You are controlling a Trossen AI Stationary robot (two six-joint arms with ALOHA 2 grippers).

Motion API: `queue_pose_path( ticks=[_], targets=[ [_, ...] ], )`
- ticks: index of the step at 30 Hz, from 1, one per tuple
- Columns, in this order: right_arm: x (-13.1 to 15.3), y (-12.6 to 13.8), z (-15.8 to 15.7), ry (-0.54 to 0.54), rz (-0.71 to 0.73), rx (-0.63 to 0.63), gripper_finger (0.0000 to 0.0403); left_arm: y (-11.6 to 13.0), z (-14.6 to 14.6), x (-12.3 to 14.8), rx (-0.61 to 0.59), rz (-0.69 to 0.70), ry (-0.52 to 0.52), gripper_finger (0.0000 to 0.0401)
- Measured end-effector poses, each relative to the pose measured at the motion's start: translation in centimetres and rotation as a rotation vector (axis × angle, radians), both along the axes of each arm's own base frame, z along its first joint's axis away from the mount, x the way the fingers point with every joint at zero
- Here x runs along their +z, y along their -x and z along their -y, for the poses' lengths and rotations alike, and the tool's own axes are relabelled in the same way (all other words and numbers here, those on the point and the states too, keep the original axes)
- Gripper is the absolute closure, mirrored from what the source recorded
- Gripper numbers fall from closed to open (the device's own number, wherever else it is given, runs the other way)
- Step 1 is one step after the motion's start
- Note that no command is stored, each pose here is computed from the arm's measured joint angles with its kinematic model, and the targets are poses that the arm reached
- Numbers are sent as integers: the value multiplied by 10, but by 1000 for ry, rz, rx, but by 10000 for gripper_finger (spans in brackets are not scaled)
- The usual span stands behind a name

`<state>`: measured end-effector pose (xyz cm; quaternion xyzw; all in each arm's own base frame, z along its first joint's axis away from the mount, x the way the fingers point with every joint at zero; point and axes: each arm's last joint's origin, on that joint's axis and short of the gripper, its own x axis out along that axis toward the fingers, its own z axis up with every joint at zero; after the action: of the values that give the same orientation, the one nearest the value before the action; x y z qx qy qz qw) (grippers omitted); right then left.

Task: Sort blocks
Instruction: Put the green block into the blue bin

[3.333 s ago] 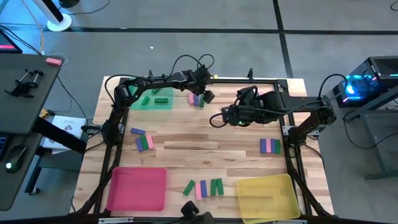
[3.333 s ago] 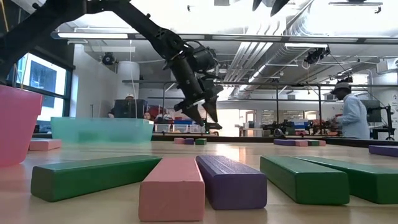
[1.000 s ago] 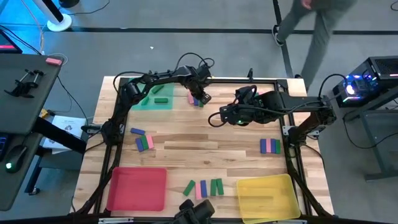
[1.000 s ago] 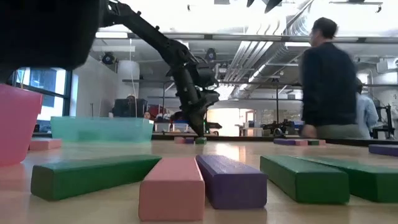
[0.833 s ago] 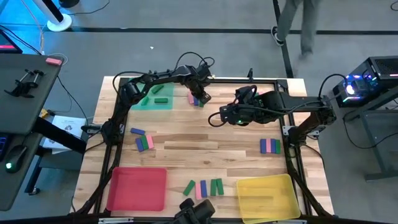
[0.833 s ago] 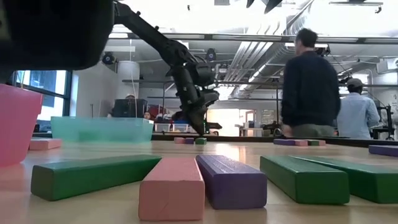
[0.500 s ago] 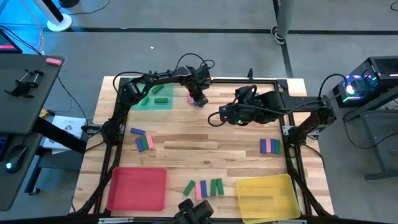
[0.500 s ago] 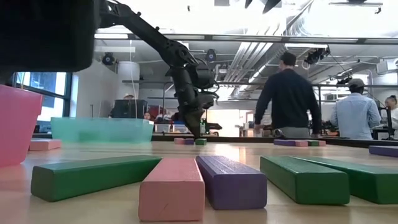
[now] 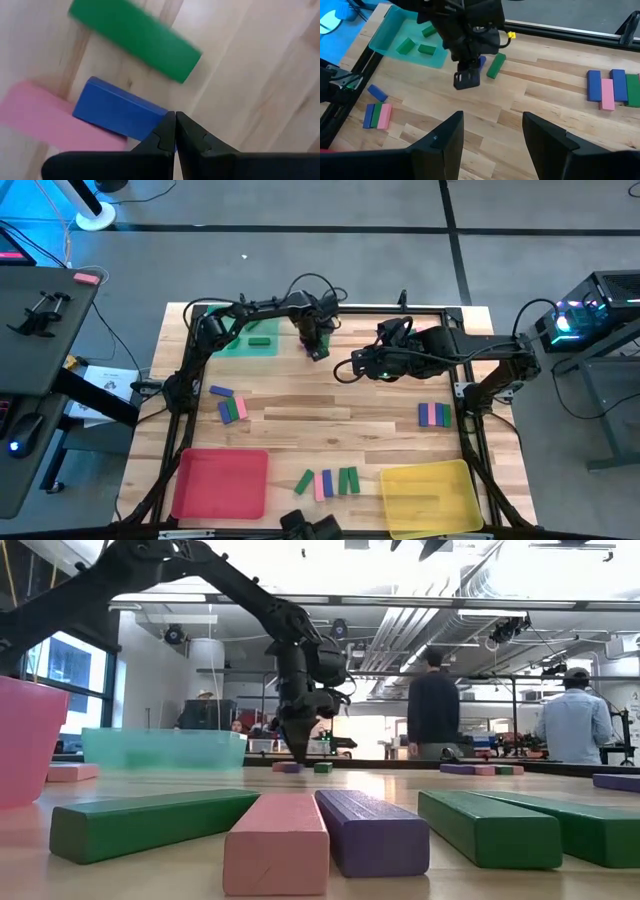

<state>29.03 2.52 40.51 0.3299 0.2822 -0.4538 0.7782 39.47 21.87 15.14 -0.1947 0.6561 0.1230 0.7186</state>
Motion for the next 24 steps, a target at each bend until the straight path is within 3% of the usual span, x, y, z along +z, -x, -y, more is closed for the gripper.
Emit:
queue_pose_path(
  ticks=[5,9,12,16,20,24],
  targets=[
    [-1,-1,10,-27,-3,-21,225,9,-10,21,94,28,-39,401],
    [-6,-13,36,4,-56,5,233,29,-13,75,131,137,-54,401],
    [-14,-28,61,45,-102,49,272,50,-3,121,159,236,-94,401],
    [-31,-55,102,60,-116,126,379,100,32,198,208,465,-184,401],
    [-57,-87,146,13,-41,228,391,160,79,244,261,677,-256,401],
    [-108,-113,191,-126,-15,265,399,216,124,268,276,947,-297,401]
  ],
)
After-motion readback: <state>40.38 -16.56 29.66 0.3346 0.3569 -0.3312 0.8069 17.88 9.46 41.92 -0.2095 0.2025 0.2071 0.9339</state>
